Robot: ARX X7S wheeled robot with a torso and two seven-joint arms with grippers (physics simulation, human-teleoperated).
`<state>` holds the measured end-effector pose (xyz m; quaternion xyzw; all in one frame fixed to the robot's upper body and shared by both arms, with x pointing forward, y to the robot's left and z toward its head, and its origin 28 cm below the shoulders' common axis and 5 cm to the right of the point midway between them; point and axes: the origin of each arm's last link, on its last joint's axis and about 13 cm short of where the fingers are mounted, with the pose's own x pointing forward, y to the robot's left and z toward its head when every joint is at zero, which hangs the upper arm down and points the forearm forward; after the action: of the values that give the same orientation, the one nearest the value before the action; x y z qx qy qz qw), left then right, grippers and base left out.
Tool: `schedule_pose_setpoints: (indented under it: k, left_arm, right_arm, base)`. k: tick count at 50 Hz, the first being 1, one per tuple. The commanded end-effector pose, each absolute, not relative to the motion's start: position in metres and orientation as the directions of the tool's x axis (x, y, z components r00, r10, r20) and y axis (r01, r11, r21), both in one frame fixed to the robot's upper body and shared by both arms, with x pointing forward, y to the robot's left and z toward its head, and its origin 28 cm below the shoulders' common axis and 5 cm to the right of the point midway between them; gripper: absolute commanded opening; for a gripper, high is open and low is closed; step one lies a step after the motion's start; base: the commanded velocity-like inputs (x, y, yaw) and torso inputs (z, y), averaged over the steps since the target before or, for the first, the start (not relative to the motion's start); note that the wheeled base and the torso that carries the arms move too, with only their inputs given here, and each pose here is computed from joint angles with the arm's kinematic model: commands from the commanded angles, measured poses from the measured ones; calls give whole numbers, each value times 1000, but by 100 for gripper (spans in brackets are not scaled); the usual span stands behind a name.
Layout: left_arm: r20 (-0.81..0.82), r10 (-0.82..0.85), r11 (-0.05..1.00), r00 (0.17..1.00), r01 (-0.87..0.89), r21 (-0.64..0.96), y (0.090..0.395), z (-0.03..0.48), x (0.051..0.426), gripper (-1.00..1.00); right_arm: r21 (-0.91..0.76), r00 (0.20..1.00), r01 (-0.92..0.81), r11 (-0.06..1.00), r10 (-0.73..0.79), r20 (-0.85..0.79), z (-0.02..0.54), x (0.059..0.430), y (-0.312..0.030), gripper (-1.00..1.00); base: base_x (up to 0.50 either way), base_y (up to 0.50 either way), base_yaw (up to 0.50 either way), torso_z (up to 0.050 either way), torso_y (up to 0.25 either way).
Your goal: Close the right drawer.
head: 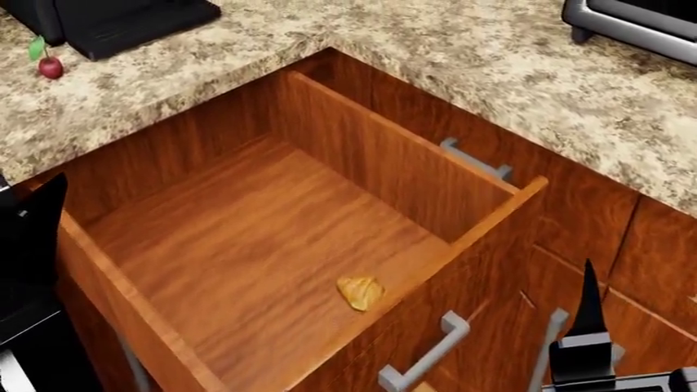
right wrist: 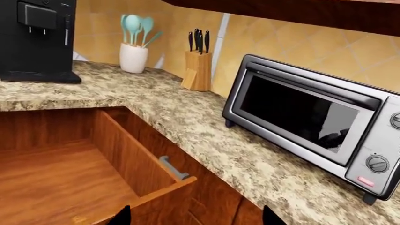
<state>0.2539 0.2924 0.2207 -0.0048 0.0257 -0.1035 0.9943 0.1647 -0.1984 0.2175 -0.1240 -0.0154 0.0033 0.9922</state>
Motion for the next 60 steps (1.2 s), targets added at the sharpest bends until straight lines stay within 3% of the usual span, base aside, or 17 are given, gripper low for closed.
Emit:
schedule_pose_setpoints:
  k: [1,36,60]
  left_arm:
    - [-46,-212,977,976,212,-15,291,221,252,100]
    - [-33,-199,980,979,199,16,292,234,250,100]
    - [-24,-191,981,981,192,11,296,237,248,100]
  right_arm:
    - [-232,999,0,973,8,34,215,164,-199,100]
    - [-241,1000,-8,970,11,12,215,165,-197,100]
    - [-258,999,-16,966,23,24,219,165,-196,100]
  base:
    - [203,-211,0,0,0]
    - [265,-277,0,0,1]
    - [42,-44,0,0,0]
